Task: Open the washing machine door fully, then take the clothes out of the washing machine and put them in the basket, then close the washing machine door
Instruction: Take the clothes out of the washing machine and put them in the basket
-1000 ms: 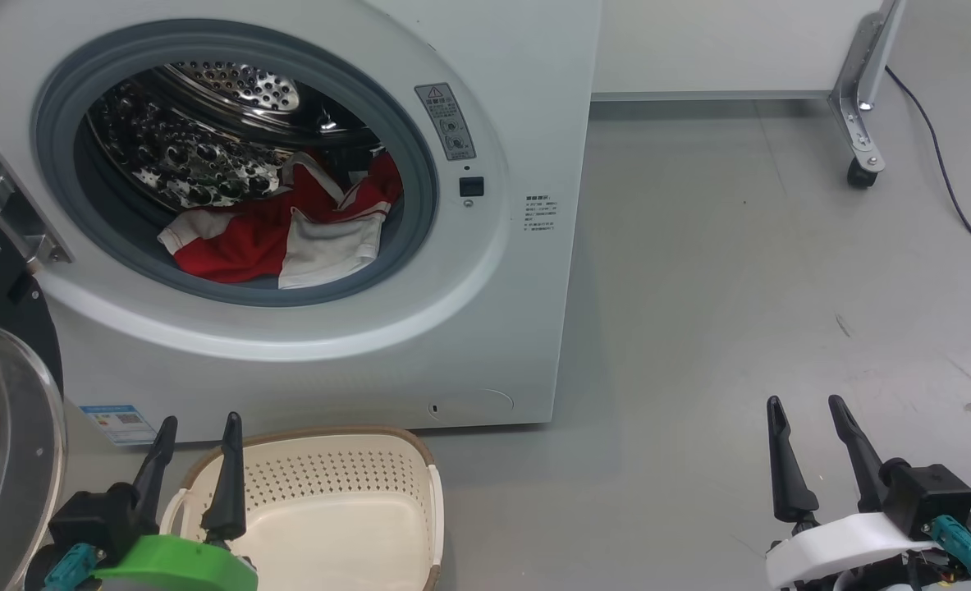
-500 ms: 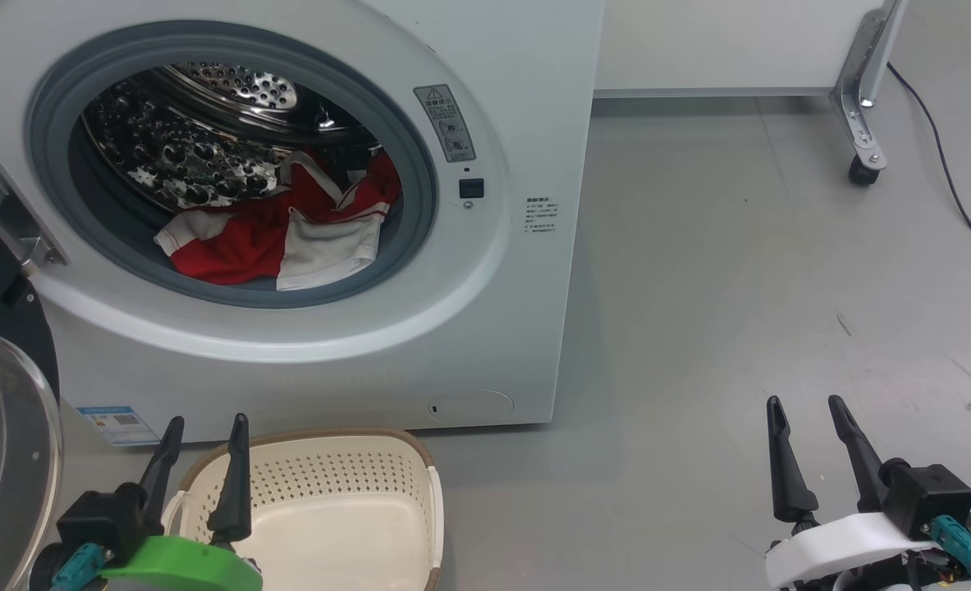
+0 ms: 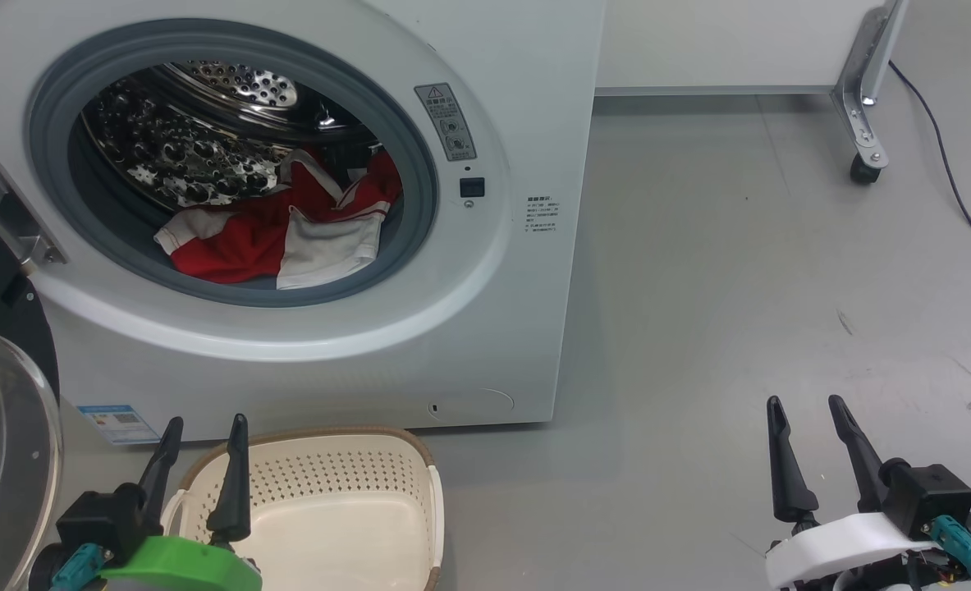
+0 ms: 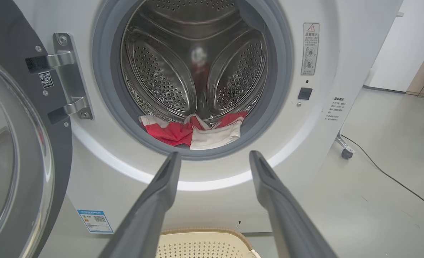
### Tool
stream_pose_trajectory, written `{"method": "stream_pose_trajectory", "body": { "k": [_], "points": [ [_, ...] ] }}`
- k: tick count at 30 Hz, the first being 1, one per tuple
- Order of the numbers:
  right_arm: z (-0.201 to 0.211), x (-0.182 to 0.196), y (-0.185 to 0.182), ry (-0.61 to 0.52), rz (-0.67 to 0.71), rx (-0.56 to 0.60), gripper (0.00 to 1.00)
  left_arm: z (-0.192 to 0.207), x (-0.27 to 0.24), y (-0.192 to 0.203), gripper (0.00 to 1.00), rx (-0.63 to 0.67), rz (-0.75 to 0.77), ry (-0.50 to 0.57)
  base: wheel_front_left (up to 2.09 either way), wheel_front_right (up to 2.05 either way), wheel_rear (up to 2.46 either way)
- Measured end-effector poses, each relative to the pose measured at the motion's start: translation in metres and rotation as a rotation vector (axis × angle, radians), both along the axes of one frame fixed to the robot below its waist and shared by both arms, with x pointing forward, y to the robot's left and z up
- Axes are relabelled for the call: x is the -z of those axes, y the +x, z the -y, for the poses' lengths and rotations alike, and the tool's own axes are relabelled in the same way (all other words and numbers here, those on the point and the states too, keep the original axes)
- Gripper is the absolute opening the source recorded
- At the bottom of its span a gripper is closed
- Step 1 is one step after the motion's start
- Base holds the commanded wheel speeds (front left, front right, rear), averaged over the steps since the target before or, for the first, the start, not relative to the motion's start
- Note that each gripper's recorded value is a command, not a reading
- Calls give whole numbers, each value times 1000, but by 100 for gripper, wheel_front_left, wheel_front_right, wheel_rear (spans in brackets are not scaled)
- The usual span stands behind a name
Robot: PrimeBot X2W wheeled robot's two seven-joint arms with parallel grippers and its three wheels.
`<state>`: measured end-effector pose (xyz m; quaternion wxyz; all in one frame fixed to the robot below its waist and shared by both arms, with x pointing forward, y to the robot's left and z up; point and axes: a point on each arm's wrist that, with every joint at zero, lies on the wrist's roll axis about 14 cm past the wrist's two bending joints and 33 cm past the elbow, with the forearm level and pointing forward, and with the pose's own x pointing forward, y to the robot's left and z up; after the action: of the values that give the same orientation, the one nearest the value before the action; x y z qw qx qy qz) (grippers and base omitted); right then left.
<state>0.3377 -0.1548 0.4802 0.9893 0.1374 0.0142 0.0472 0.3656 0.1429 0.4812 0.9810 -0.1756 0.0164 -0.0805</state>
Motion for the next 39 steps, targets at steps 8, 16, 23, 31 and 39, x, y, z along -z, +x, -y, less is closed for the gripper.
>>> {"method": "stream_pose_trajectory", "body": {
  "k": [8,16,23,31,39],
  "points": [
    [0,1,0,0,-2,-1,100,-1,1,0,100,-4,-4,1,0,0,0],
    [-3,4,1,-2,-13,-10,100,-7,4,4,100,-21,-14,10,0,0,0],
    [-3,13,2,2,-42,0,100,-14,18,15,100,-36,-65,43,0,0,0],
    [4,27,5,19,-91,42,100,-21,28,46,100,-36,-102,86,0,0,0],
    [16,35,11,11,-121,93,100,-8,25,102,100,38,-96,129,0,0,0]
  ]
}}
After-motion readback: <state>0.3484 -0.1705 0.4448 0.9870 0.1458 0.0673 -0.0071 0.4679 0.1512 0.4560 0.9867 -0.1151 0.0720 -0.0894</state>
